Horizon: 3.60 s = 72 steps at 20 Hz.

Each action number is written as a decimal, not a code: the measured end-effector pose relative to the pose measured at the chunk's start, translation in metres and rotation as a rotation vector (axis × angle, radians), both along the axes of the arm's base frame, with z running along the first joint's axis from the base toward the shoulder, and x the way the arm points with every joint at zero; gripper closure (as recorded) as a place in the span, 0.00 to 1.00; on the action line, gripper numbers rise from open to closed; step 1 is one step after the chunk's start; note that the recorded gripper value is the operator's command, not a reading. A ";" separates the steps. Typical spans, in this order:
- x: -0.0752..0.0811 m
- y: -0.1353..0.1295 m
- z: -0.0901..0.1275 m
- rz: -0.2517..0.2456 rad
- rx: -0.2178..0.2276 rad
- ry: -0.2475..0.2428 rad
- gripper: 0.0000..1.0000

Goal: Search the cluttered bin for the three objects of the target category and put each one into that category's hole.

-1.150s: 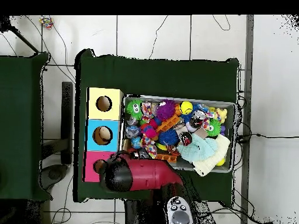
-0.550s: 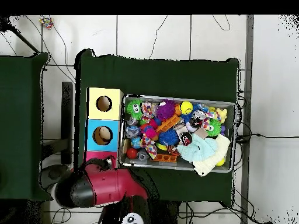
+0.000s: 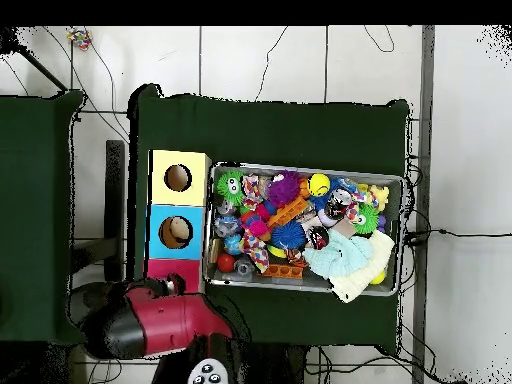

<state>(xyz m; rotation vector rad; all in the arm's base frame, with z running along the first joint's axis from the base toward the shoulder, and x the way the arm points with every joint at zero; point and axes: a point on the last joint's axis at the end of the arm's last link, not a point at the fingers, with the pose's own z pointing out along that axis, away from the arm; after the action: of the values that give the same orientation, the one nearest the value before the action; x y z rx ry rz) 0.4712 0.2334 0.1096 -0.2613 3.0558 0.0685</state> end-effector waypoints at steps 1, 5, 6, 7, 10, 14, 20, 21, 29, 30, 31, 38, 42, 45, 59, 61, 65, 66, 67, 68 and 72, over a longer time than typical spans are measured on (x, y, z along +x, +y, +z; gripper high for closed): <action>0.006 -0.017 -0.003 -0.029 0.004 0.008 0.00; 0.020 -0.062 -0.007 -0.095 0.003 0.012 0.00; 0.023 -0.076 -0.007 -0.114 0.002 0.012 0.00; 0.026 -0.090 -0.008 -0.133 0.000 0.013 0.00; 0.034 -0.130 -0.010 -0.189 -0.004 0.014 0.00; 0.029 -0.211 -0.015 -0.282 -0.009 0.027 0.00; 0.004 -0.266 -0.033 -0.286 -0.036 0.049 0.00; 0.000 -0.266 -0.035 -0.275 -0.042 0.051 0.00; -0.054 -0.202 -0.092 -0.045 -0.102 0.063 0.00; -0.061 -0.193 -0.101 -0.022 -0.101 0.063 0.00; -0.067 -0.185 -0.109 -0.004 -0.098 0.063 0.00; -0.124 -0.149 -0.168 0.067 -0.054 0.094 0.00; -0.128 -0.154 -0.168 0.042 -0.036 0.066 0.00; -0.128 -0.156 -0.168 0.031 -0.024 0.066 0.00; -0.128 -0.159 -0.168 0.025 -0.019 0.066 0.00; -0.127 -0.158 -0.167 0.022 -0.022 0.068 0.00; -0.124 -0.158 -0.154 0.008 -0.038 0.096 0.00; -0.123 -0.158 -0.143 -0.001 -0.049 0.115 0.00; -0.122 -0.158 -0.137 -0.006 -0.054 0.125 0.00; -0.121 -0.159 -0.132 -0.009 -0.058 0.133 0.00; -0.114 -0.161 -0.091 -0.038 -0.088 0.177 0.00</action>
<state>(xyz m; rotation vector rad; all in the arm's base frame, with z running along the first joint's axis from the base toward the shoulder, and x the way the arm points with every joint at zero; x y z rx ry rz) 0.3575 0.0728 0.0184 -0.2128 3.2437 -0.0476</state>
